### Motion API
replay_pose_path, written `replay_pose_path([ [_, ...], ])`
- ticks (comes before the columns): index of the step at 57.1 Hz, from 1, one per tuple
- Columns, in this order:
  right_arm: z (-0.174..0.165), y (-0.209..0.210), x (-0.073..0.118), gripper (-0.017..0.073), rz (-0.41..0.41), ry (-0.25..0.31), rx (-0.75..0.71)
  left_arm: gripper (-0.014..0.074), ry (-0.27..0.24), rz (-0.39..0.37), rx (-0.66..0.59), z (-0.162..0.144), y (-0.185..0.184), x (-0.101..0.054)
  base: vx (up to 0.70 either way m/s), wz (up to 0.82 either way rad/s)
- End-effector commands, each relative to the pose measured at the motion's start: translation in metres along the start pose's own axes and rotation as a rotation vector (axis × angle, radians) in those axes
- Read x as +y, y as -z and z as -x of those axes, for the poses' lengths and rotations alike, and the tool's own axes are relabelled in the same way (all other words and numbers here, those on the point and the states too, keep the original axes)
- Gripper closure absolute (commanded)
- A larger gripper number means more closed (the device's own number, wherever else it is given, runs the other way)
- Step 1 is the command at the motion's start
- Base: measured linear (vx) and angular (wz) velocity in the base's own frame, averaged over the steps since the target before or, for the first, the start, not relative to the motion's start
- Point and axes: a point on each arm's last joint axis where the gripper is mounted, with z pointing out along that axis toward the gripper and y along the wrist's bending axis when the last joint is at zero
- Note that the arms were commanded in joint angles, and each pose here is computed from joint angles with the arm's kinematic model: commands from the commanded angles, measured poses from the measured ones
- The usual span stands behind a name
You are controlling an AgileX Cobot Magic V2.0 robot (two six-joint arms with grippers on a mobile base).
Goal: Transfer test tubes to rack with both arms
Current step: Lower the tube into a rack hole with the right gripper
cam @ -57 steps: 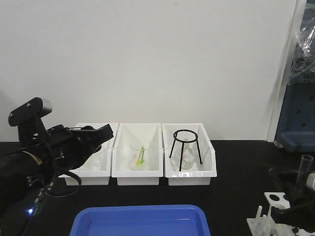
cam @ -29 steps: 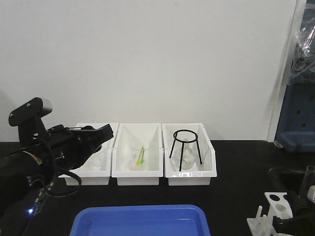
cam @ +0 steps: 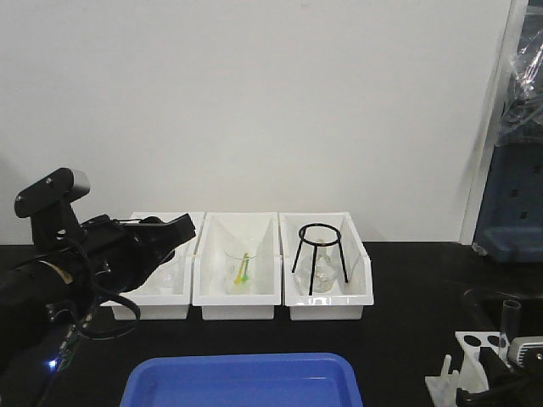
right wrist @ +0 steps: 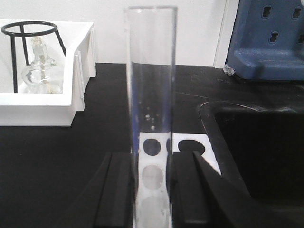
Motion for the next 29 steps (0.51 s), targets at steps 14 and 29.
replay_pose_path([
  [14, 0.003, -0.010, 0.000, 0.0566, 0.005, 0.006, -0.119, 0.0197, 0.000, -0.071, -0.145, 0.027, 0.010, -0.015, 0.00, 0.00],
  [29, 0.000, -0.013, 0.001, 0.0566, 0.004, 0.006, -0.154, 0.0197, 0.000, -0.072, -0.145, 0.027, 0.010, -0.015, 0.00, 0.00],
])
